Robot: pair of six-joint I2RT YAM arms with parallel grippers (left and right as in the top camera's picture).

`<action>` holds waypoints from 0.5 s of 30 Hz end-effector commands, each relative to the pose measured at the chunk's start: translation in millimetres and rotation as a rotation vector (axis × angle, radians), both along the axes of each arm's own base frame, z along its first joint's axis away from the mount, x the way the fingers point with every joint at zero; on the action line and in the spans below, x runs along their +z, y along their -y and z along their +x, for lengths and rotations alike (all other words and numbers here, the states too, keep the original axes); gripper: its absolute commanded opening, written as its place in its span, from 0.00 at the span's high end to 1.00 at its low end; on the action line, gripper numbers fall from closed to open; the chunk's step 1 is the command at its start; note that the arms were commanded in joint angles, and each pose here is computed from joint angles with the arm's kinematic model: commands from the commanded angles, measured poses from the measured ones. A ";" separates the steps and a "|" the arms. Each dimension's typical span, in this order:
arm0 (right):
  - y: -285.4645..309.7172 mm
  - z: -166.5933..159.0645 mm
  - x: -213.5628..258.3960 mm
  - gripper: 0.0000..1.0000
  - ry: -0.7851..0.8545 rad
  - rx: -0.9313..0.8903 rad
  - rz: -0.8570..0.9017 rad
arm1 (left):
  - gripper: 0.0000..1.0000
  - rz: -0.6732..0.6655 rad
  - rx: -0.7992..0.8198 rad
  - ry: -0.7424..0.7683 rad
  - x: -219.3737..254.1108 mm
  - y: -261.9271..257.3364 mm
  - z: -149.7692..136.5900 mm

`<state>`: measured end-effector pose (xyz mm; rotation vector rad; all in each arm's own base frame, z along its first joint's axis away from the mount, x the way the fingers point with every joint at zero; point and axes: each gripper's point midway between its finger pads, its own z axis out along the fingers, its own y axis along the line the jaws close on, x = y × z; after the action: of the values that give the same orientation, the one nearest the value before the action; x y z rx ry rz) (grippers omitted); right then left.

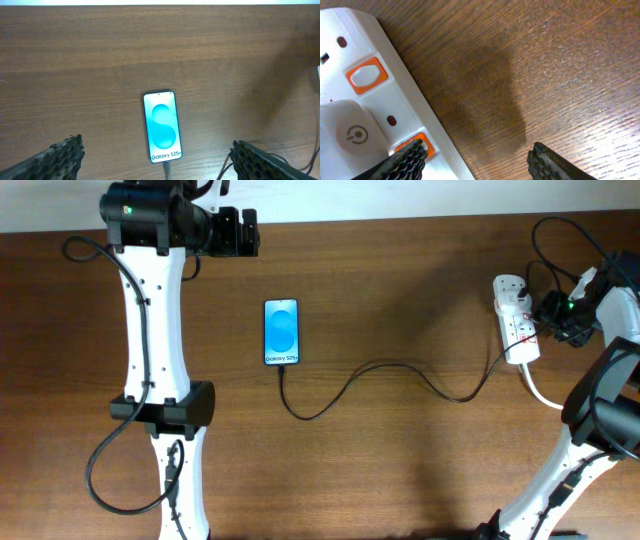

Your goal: Plug charger to phone and switch on socket

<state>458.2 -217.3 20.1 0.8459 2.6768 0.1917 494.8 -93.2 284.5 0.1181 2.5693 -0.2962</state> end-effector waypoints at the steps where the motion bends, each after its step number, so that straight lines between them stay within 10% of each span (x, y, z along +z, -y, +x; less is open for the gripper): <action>1: -5.2 0.7 -11.4 0.30 -0.012 0.003 0.024 | 0.01 0.004 0.010 0.036 14.2 -3.9 -3.5; 15: -14.1 1.7 -13.2 0.30 0.000 0.018 0.066 | 0.01 0.004 0.010 0.036 14.2 -3.9 -3.5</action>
<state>462.9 -213.3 21.1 0.8360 2.6606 0.2362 494.8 -93.2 284.5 0.1181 2.5693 -0.2962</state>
